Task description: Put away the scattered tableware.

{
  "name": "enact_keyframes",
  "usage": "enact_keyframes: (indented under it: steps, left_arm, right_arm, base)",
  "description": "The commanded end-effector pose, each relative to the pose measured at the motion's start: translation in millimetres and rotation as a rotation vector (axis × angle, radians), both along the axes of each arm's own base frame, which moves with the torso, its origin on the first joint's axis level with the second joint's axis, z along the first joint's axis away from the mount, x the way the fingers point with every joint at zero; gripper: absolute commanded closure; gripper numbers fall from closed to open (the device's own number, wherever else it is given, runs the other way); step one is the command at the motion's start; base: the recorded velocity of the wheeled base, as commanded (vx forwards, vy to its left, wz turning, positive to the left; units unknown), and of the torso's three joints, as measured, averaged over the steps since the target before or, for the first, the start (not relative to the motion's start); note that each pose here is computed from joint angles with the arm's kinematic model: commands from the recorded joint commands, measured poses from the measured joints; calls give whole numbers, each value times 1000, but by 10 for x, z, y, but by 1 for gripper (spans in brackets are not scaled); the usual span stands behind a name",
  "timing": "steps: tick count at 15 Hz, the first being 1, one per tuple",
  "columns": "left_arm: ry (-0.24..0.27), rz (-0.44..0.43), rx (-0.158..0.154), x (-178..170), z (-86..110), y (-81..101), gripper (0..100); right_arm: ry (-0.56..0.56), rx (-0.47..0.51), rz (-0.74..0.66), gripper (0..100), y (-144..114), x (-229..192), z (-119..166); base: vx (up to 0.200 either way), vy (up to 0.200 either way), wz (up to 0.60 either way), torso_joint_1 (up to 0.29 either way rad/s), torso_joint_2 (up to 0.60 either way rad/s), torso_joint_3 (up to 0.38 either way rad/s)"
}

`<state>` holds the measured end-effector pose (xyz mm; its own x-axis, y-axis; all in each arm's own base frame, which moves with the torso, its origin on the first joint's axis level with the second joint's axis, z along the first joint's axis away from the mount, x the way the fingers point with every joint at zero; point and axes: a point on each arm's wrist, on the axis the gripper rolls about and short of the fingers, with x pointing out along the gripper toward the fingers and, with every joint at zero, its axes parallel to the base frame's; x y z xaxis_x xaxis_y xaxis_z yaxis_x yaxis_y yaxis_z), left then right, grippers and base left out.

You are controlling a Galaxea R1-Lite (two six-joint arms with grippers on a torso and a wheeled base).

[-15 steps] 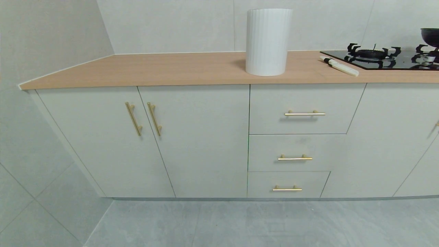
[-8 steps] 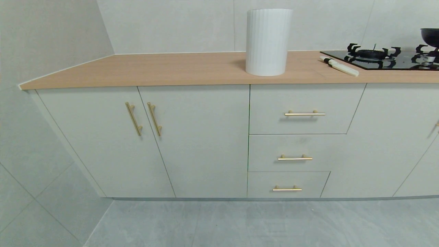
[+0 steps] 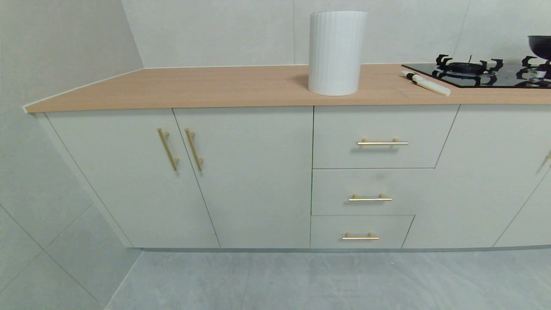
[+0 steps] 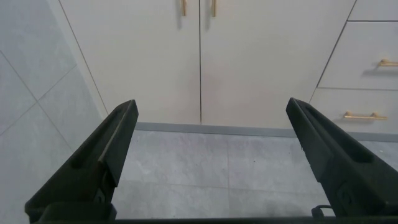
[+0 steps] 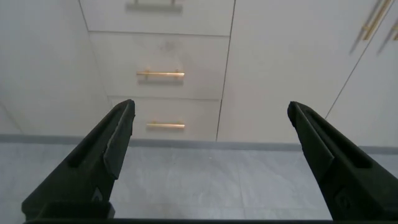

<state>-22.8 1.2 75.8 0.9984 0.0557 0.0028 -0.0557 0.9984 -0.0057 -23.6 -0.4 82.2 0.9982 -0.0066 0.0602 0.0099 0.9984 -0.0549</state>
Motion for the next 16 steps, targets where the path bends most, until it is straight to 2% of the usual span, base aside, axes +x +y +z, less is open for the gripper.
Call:
enact_keyframes:
  steps: [1,5,7,16]
  left_arm:
    - [0,1,-1,0,0,0,0]
    - [0,1,-1,0,0,0,0]
    - [0,1,-1,0,0,0,0]
    - [3,-1,4,1,-1,0,0]
  right_arm:
    - [8,2,2,0,0,6,-14]
    - [16,29,16,0,3,11,-14]
    - [79,22,39,0,8,8,-77]
    - [56,40,54,0,12,8,-62]
  base:
    - [0,0,0,0,0,0]
    - [0,0,0,0,0,0]
    - [0,0,0,0,0,0]
    - [0,0,0,0,0,0]
